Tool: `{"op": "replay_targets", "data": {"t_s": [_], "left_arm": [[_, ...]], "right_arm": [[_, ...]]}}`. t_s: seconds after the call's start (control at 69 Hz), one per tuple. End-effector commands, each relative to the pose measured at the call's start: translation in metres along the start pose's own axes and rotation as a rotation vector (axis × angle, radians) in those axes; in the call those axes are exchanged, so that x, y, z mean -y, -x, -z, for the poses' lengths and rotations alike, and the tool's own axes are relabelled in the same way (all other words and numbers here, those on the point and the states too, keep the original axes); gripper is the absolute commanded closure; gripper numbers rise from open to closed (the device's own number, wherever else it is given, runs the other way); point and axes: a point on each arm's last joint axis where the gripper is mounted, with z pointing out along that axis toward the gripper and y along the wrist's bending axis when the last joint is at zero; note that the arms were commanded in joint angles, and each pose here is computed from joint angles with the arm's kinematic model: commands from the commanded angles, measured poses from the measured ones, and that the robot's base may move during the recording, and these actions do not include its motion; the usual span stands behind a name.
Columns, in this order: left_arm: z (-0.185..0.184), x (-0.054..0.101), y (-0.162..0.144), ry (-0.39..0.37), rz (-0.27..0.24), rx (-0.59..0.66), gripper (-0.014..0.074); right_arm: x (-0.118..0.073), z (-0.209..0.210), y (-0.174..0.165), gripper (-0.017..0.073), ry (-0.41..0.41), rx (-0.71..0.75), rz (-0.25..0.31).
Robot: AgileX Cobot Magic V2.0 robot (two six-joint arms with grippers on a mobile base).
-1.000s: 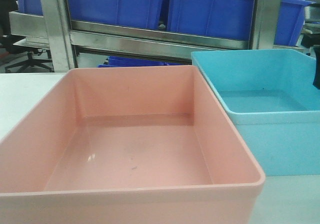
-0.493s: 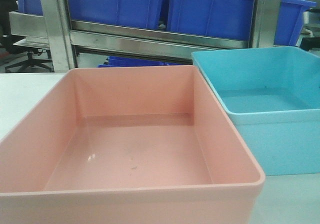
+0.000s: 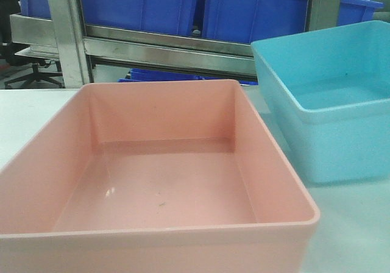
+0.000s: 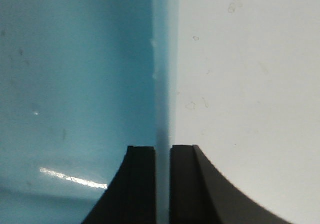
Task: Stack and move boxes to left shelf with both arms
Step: 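Grip the light-blue bin wall with the right gripper and lift it, then carry the light-blue bin over the pink bin and lower it inside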
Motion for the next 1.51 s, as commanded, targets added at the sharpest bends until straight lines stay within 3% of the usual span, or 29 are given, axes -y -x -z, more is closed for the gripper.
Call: {"op": "replay_targets", "data": {"t_s": [0.0,0.319,0.536,0.797,1.058,1.348,1.493], "left_arm": [[0.002,0.002,0.017,-0.016,0.020,0.110,0.0259],[0.002,0.002,0.017,-0.018,0.030,0.110,0.0259],[0.002,0.002,0.017,-0.018,0.030,0.110,0.0259],[0.002,0.002,0.017,-0.018,0.030,0.110,0.0259],[0.002,0.002,0.017,-0.018,0.030,0.108,0.0259],[0.002,0.002,0.017,-0.018,0.030,0.108,0.0259],[0.002,0.002,0.016,-0.018,0.030,0.098,0.0259]], "right_arm": [[-0.013,0.066,-0.010,0.0503,0.050,0.056,-0.022],[-0.034,0.142,-0.030,0.0503,0.118,0.228,-0.110],[-0.065,0.171,-0.056,0.0503,0.152,0.265,-0.075],[-0.116,0.164,-0.094,0.0503,0.234,0.158,-0.088],[-0.170,0.146,-0.110,0.0503,0.317,0.090,-0.171],[-0.218,0.129,-0.117,0.0503,0.332,0.048,-0.120],[-0.230,0.114,-0.116,0.0503,0.326,0.014,-0.102]]}}
